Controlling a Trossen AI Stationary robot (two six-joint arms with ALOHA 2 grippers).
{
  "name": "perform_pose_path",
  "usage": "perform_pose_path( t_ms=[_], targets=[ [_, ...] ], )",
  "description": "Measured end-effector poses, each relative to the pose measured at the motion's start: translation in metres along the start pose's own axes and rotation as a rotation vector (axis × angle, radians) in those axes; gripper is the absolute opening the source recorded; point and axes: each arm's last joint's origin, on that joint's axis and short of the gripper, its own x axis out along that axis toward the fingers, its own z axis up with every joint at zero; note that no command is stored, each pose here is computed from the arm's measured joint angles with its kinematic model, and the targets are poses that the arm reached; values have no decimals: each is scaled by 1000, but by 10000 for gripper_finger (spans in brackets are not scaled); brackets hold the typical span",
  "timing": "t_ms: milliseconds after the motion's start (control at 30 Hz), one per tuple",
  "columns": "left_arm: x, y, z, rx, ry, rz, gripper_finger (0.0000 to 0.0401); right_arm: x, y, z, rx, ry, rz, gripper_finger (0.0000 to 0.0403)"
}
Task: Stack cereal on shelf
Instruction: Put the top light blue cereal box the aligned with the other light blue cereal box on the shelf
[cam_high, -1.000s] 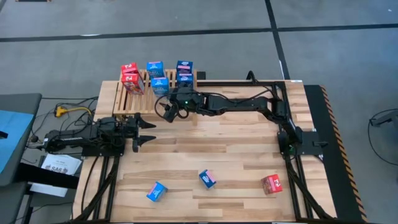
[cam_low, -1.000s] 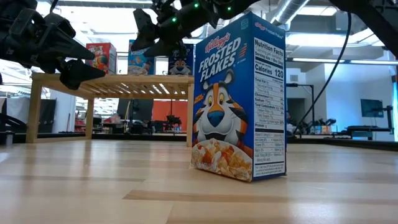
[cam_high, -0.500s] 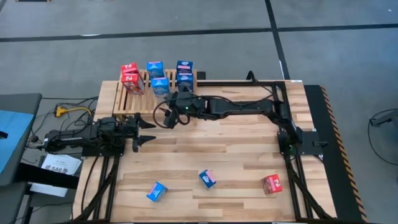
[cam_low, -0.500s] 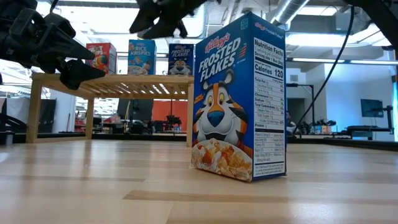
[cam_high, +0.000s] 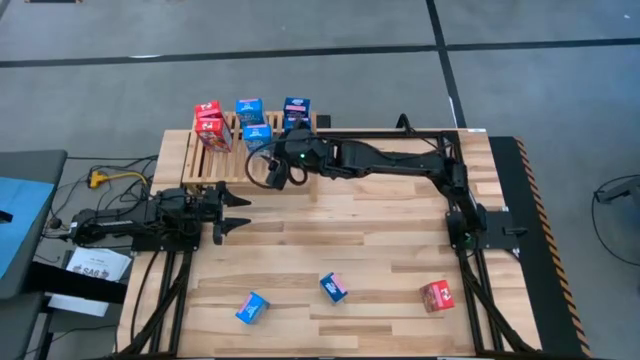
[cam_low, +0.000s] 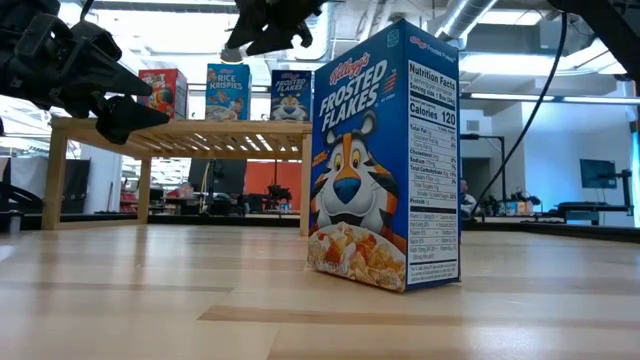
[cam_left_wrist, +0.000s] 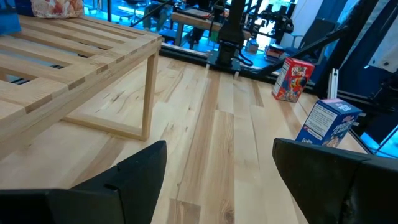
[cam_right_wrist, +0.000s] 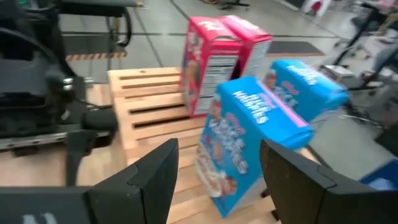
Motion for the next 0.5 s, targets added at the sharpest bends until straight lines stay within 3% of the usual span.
perform_pose_path(
  t_ms=[500],
  targets=[
    [0,0,0,0,0,0,283,18,-11,-11,32,12,-82,250]
  ],
)
